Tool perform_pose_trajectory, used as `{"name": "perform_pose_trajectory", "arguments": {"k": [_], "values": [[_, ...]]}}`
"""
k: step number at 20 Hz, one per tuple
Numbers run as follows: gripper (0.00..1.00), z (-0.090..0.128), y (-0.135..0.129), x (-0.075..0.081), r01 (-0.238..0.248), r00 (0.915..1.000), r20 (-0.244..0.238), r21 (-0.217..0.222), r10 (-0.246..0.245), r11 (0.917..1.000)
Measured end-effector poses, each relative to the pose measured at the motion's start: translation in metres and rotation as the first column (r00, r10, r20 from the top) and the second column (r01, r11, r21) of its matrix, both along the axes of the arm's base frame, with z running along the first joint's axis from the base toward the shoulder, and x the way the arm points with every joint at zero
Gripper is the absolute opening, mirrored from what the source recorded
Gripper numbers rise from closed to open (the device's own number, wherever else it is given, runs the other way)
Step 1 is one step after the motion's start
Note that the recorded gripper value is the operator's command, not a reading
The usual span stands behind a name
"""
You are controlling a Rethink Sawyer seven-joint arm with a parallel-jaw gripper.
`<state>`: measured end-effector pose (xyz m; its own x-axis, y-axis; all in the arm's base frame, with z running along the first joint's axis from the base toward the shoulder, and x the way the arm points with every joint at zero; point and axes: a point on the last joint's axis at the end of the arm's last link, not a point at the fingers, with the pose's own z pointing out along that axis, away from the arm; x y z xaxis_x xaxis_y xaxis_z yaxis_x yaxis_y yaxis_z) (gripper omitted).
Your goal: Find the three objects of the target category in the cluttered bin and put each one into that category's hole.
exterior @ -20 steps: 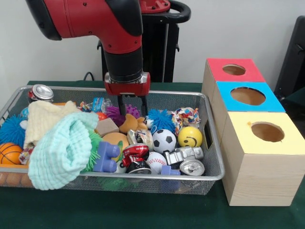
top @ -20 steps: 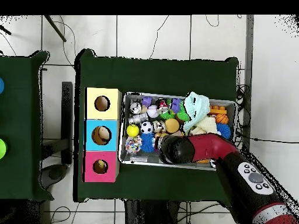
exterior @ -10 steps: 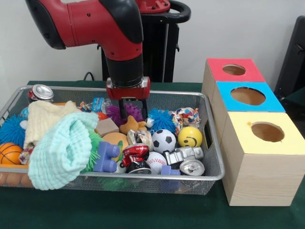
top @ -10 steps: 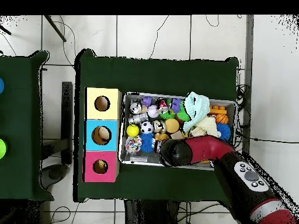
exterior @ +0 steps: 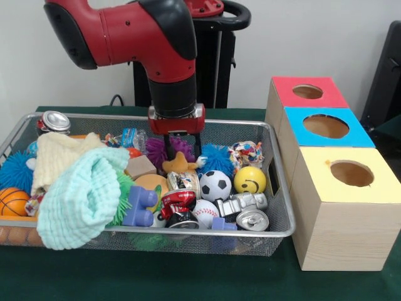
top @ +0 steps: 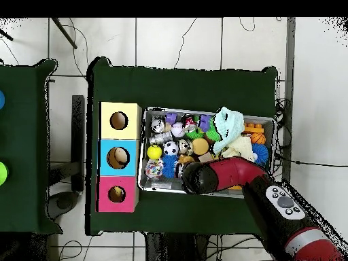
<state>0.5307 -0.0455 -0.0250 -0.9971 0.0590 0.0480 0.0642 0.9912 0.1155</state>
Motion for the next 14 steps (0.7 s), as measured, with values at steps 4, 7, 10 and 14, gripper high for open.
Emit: {"name": "perform_pose_trajectory", "arguments": {"k": [4, 7, 10, 14], "values": [[1.0, 0.002, 0.008, 0.002, -0.016, 0.9999, 0.004, -0.003, 0.016, 0.9999], [1.0, 0.003, 0.012, 0.004, -0.026, 0.9996, 0.008, -0.007, 0.026, 0.9996], [1.0, 0.004, 0.015, 0.012, -0.033, 0.9993, 0.018, -0.014, 0.034, 0.9993], [1.0, 0.005, 0.017, 0.025, -0.037, 0.9988, 0.032, -0.026, 0.038, 0.999]]}}
